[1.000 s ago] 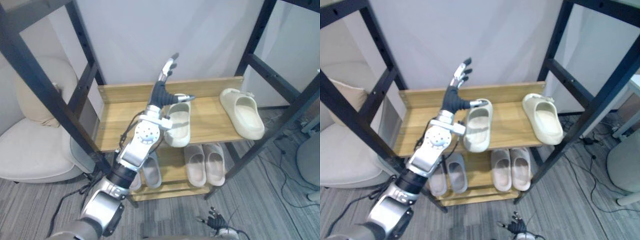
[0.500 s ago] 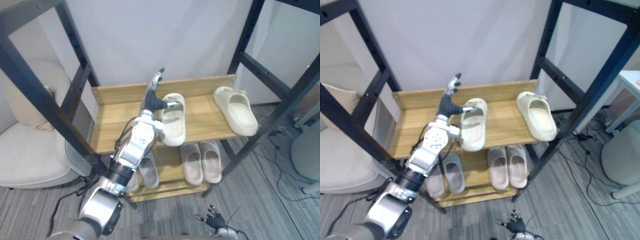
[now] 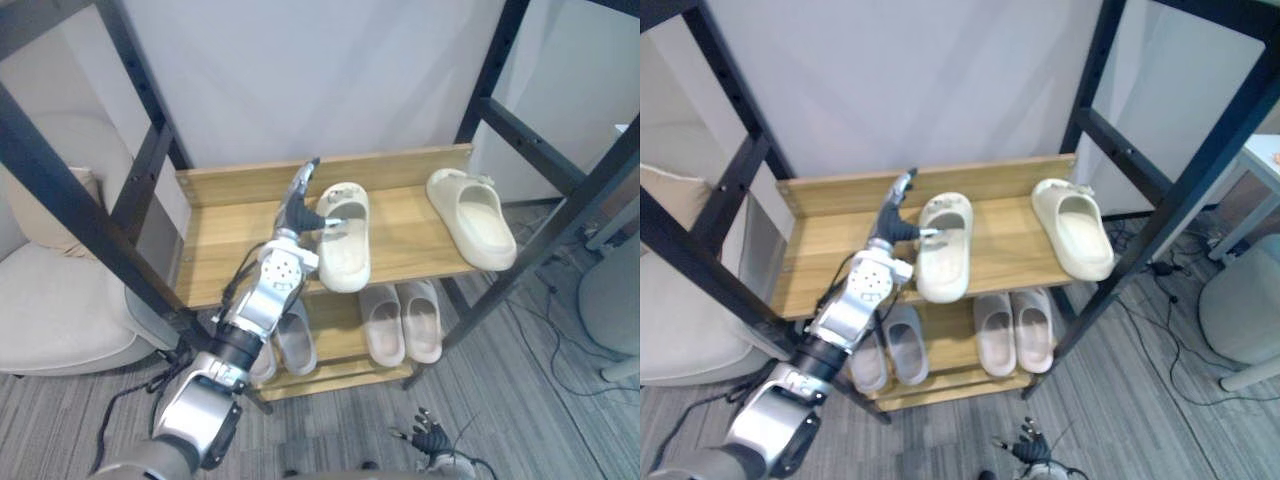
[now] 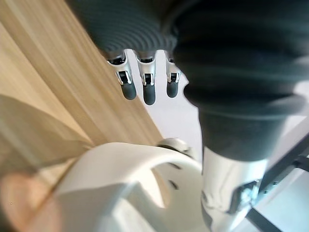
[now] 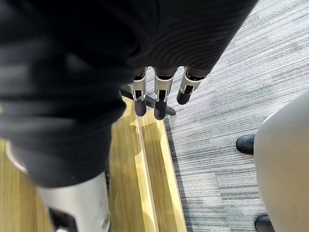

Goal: Organize the slippers on the shoe rack

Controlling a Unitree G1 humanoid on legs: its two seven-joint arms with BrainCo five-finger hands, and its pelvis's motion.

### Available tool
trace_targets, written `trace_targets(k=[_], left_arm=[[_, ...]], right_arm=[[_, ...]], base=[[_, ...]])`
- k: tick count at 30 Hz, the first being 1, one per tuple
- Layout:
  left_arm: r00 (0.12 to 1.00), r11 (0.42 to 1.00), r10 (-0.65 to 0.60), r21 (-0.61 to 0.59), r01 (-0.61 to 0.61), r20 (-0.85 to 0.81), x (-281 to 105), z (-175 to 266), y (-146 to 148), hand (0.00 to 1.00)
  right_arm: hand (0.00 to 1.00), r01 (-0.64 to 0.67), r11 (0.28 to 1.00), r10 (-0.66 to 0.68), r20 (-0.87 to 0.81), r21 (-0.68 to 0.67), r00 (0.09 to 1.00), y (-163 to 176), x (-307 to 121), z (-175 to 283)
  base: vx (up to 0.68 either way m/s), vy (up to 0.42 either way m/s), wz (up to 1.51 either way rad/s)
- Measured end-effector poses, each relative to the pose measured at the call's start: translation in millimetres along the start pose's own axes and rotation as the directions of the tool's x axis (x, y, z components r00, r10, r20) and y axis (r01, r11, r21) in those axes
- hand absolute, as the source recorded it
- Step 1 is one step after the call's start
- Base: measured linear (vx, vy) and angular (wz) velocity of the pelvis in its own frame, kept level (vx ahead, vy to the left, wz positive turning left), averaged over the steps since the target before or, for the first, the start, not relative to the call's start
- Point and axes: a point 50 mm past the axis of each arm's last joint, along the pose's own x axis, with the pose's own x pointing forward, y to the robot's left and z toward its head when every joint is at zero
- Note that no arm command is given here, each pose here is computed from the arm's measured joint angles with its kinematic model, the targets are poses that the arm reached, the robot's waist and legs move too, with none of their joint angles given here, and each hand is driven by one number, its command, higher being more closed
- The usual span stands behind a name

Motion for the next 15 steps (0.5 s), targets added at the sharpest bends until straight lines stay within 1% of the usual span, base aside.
trace_targets(k=[4, 7, 11, 15], left_arm=[[1.000, 1.000, 0.003, 0.028, -0.003, -0.004, 2, -3, 5, 0.00], [1.000, 0.997, 0.004, 0.071, -0.004, -0.005, 8, -3, 10, 0.00], [1.000, 0.994, -0.004, 0.106, 0.002, 0.014, 17, 4, 14, 0.00], [1.000, 0.992, 0.002, 0.129, -0.004, 0.015, 18, 2, 20, 0.00]], right_arm=[[0.00, 0.000, 1.000, 0.000, 0.011, 0.002, 1.000, 0, 0, 2], [0.00, 0.000, 1.000, 0.000, 0.015, 0.003, 1.000, 0, 0, 3], [0.00, -0.001, 1.000, 0.001, 0.018, 0.003, 1.000, 0, 0, 4], [0.00, -0.003, 1.000, 0.002, 0.027, 0.004, 1.000, 0, 0, 6]], base=[[0.00, 0.000, 0.00], [0.00, 0.000, 0.00], [0.00, 0.000, 0.00], [0.00, 0.000, 0.00]])
